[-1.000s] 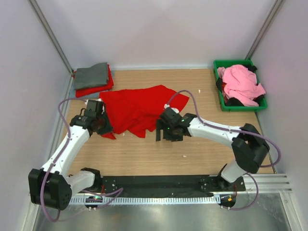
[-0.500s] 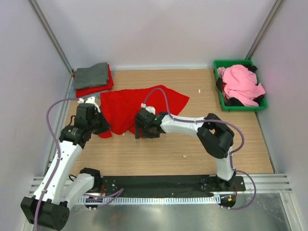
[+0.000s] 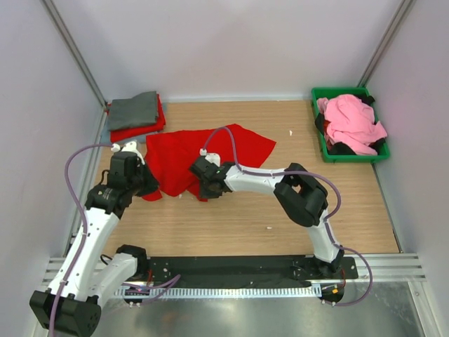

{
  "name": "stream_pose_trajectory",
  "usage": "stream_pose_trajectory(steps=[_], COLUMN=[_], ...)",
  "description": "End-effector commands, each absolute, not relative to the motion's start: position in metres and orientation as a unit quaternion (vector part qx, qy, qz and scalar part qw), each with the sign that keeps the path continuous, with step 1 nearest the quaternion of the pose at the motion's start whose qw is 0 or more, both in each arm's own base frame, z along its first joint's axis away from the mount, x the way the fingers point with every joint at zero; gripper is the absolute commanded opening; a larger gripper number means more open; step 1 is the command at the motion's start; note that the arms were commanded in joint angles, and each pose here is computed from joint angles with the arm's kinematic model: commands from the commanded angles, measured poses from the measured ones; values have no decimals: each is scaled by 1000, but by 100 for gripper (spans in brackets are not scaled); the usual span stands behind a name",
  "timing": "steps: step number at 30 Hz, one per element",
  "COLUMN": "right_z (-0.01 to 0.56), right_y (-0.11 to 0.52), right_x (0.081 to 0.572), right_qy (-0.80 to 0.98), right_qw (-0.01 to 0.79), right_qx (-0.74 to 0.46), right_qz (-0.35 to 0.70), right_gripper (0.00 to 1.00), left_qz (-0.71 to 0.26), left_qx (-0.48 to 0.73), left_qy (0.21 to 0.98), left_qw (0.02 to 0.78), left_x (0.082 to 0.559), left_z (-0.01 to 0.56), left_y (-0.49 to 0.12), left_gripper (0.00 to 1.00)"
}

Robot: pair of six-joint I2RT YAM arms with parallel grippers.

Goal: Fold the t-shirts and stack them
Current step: Flatten the tshirt out

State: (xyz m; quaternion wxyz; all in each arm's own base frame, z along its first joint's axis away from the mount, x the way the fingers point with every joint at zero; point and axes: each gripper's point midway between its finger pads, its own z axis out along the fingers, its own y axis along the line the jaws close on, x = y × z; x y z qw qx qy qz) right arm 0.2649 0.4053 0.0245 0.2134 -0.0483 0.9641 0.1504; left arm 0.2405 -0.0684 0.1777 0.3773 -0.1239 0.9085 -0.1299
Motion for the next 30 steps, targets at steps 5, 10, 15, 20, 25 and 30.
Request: stream_pose_trajectory(steps=[5,10,15,20,25,30], right_z=[23,49,115,185,265,348], right_y=[403,394,376,333,276,223], right_x=[257,258,260,248,230,199], right_qy=[964,958,940,920,889,842], right_qw=[221,245,294,345,407,455], right_qx=[-36,-29,-15,10,42,57], right_qz=[145,149,171,184,206,284], right_gripper=[5,1,1,2,2,2], left_qz=[-123,-114,-104,-113,-151,-162], left_qx=[-129,-134,-141,-155,-150,-139], left_qy=[898,896,889,875,857,843], left_qw=[402,408,423,445,470,494], left_x=[245,244,243,235,217,190], left_z=[187,188,194,214,252,291], left_y=[-63,-58,-52,-49,-55,-51], left_gripper=[4,1,0,0,0,0])
